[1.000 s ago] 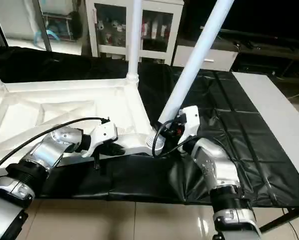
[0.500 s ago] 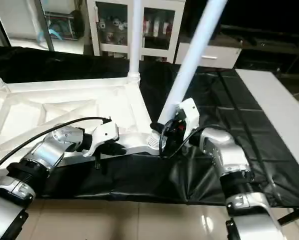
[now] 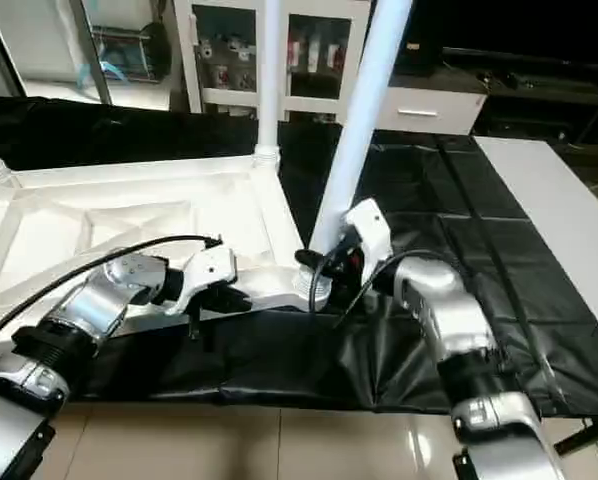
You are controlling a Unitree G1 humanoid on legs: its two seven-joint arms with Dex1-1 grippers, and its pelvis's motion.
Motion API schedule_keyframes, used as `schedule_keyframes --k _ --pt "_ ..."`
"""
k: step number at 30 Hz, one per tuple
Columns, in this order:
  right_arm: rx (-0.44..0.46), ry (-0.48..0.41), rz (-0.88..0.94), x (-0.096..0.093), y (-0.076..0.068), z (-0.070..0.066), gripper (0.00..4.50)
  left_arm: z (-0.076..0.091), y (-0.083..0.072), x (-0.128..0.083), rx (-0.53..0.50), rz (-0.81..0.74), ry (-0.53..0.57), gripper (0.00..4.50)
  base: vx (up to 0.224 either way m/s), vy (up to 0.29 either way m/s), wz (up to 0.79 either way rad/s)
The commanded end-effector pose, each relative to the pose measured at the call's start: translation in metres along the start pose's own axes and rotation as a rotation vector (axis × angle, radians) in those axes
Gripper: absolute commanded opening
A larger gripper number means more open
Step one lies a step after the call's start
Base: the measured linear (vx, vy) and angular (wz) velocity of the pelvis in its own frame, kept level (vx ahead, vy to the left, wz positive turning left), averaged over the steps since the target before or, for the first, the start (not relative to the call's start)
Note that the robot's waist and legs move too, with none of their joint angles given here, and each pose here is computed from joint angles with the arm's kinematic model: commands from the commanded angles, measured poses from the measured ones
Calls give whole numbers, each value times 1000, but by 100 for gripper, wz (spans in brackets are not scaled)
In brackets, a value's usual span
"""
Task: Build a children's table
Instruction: Insert table leg to table base
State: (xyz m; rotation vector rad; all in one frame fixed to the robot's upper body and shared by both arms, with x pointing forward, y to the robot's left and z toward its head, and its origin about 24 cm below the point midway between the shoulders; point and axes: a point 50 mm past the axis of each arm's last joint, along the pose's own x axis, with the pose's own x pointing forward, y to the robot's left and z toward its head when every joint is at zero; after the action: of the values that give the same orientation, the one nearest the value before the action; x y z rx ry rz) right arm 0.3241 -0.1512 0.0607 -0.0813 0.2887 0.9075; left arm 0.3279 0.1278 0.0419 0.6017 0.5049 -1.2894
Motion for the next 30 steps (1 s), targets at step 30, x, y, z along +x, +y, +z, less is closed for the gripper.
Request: schedule_keyframes --k 30 --pt "375 14 -324 -1 -25 -35 185 -30 -8 -2 -41 2 141 0 0 0 0"
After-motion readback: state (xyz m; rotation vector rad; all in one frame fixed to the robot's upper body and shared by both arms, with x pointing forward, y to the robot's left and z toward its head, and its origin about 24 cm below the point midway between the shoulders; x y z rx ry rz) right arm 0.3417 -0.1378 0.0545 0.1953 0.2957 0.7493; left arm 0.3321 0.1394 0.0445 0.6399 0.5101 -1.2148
